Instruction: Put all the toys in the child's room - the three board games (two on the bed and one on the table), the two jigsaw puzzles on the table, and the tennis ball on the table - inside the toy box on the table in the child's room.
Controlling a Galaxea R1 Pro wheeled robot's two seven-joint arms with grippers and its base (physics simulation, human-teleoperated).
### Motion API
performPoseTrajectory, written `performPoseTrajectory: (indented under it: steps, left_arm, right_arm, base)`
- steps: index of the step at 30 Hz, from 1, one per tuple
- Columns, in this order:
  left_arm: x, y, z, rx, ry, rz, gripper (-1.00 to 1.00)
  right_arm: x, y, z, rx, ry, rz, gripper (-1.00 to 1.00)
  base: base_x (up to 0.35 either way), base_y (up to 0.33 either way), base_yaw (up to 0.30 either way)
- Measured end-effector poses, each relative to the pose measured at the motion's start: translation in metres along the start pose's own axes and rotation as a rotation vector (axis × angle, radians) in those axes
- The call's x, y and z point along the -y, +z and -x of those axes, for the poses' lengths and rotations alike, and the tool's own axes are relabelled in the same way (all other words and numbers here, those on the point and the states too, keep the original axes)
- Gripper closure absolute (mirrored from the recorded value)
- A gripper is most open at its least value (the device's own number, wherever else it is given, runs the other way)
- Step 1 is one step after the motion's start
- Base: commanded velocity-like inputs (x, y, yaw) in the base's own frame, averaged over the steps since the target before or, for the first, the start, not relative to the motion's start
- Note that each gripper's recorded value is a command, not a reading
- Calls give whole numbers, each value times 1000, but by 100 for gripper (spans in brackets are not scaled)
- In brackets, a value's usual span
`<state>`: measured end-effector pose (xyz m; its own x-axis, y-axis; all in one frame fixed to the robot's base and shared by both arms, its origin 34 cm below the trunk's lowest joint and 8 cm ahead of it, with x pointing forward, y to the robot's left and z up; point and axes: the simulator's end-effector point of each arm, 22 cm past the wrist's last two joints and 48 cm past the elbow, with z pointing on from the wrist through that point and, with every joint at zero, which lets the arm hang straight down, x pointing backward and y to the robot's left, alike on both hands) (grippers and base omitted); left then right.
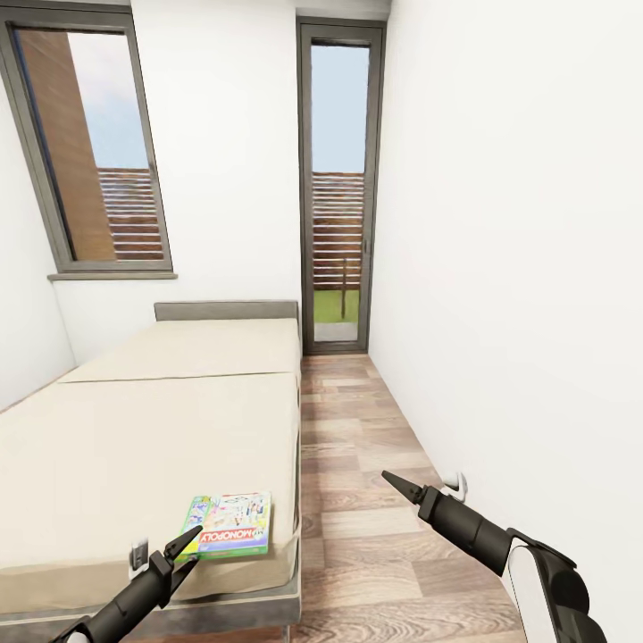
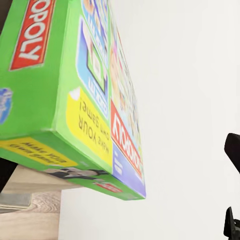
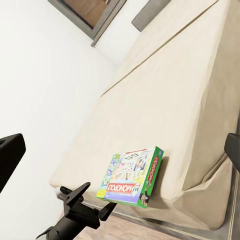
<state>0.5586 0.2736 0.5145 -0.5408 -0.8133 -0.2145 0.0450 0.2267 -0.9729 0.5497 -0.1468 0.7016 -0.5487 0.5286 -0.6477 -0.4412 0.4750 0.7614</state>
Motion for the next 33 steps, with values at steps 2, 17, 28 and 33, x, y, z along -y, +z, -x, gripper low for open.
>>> performPoseTrajectory:
  steps: [2,17,28,33]
  left_arm:
    - [0,0,0,0,0,0,-100]
    - [-3,-1,-4,-17,-3,10,-100]
    - [-5,-3,-6,-18,-7,12,-100]
    - [0,0,0,0,-1,1,100]
  right_arm:
    - [0,0,0,0,0,0,-100]
    - [0,0,0,0,0,0,-100]
    - [0,0,0,0,0,0,-100]
    - [0,0,0,0,-1,0,-100]
  base:
    - [1,0,0]
    - [30,0,0]
    - [15,0,0]
    - [1,0,0]
